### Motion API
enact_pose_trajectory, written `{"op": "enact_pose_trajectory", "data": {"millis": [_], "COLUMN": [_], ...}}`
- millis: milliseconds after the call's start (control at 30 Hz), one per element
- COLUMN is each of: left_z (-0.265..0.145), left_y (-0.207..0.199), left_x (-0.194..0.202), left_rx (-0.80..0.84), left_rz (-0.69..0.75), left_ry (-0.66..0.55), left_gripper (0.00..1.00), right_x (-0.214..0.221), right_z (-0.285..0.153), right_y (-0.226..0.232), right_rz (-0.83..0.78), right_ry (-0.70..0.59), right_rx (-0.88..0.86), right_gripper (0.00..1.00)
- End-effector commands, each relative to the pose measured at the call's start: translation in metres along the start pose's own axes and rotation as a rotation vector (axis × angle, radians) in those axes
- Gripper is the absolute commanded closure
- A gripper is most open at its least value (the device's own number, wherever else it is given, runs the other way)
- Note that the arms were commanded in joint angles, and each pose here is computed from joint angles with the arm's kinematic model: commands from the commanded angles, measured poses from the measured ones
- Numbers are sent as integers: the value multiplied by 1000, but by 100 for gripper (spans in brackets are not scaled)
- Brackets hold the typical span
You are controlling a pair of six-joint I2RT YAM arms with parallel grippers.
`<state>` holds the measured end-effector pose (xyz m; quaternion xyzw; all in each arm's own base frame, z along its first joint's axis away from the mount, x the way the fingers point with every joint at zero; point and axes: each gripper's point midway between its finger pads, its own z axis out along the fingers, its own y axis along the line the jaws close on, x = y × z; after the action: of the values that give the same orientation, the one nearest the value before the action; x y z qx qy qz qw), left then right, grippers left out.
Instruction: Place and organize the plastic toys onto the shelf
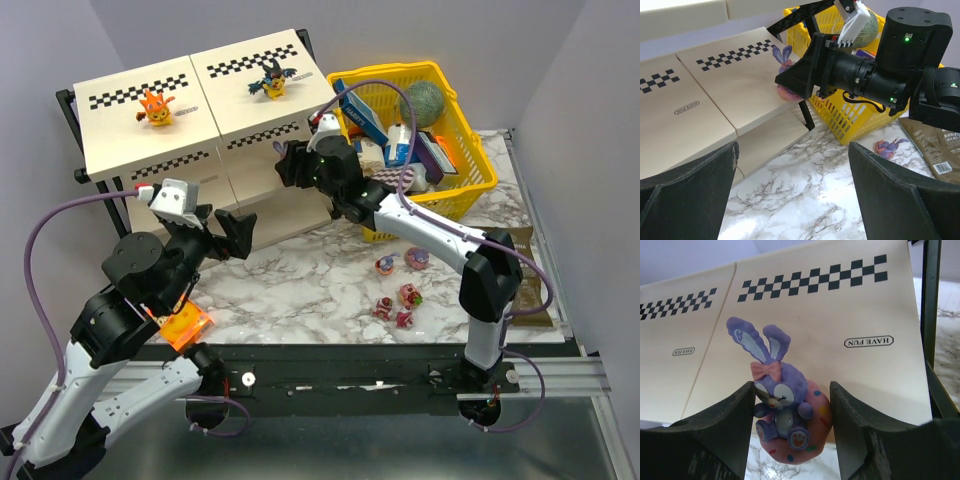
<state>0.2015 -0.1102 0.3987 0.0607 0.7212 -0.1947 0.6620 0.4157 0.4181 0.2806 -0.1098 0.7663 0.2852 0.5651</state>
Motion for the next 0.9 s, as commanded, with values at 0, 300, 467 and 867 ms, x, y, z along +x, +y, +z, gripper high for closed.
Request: {"op": "enact_pose_trajectory", "data": {"millis": [0,300,467,867], "left_z": [0,0,-1,1], "left_y": [5,5,5,5], "left_x": [4,7,7,8], "left_rx": [-20,-21,-19,-21], "left_rz": [14,19,24,21], "left_ry": [4,14,19,27], "left_gripper": [1,1,1,1], "right_x": [-5,3,7,7], "right_z": [12,21,26,25], "right_y": [1,-1,-4,-3], "right_rz": [-38,-24,-40,-25], "right_ry": [-69,-111,-110,-114], "right_rx": [33,49,58,58], "right_gripper": [88,91,85,49]}}
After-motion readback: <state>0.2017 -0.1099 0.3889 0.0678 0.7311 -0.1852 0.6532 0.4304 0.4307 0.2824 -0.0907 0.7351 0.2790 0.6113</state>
